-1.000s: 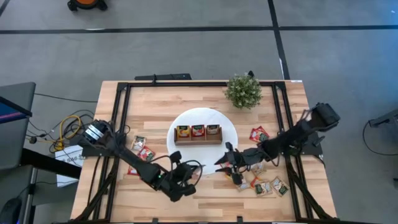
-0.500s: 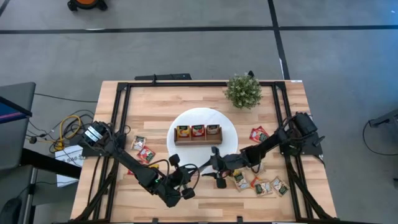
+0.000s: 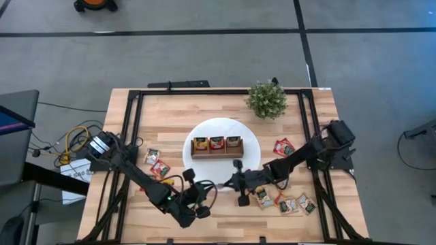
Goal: Pick & Place Tea
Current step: Put the red tea bag into the middle section of the wooden organizer
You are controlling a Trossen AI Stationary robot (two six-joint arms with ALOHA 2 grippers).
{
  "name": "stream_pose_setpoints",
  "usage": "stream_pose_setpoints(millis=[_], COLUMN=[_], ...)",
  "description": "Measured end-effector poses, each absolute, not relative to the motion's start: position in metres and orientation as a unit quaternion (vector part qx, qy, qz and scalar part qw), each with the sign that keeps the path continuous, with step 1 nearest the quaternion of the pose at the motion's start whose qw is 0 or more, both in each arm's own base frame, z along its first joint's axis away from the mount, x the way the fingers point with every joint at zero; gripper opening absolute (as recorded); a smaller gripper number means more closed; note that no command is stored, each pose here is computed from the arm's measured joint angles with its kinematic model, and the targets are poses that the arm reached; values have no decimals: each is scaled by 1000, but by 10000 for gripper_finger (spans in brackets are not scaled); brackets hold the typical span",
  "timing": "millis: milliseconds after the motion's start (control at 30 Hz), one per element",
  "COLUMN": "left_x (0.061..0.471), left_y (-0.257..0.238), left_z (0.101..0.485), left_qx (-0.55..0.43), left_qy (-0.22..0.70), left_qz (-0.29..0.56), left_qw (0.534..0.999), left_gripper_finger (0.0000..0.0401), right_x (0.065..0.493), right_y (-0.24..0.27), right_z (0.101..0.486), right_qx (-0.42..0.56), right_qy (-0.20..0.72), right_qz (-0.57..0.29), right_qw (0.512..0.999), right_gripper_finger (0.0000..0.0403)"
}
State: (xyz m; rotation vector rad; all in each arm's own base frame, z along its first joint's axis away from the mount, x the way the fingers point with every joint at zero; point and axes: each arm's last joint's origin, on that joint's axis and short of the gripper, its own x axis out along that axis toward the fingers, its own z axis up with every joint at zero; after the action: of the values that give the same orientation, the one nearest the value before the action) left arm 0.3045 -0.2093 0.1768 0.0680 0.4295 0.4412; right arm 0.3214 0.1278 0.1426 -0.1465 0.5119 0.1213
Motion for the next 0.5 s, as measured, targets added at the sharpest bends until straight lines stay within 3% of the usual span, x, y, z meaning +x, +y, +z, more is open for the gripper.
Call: stream_pose_setpoints(millis=[167,300,500], left_x=[280,260,247], left_y=[-203,-200,-203], left_z=[193,190,174], left_qx=[-55,-110,-106], left_qy=[255,303,315], left_qz=[224,251,294], left_qw=[939,913,896], left_gripper_finger=[68,87,82], right_x=[334,352,379], right_y=[96,64,23], right_z=[200,232,216], right_qx=[-106,-128,-126], right_qy=[326,376,463], right_qz=[-13,-45,-59], right_qw=[939,917,875], right_gripper_finger=[1,1,1])
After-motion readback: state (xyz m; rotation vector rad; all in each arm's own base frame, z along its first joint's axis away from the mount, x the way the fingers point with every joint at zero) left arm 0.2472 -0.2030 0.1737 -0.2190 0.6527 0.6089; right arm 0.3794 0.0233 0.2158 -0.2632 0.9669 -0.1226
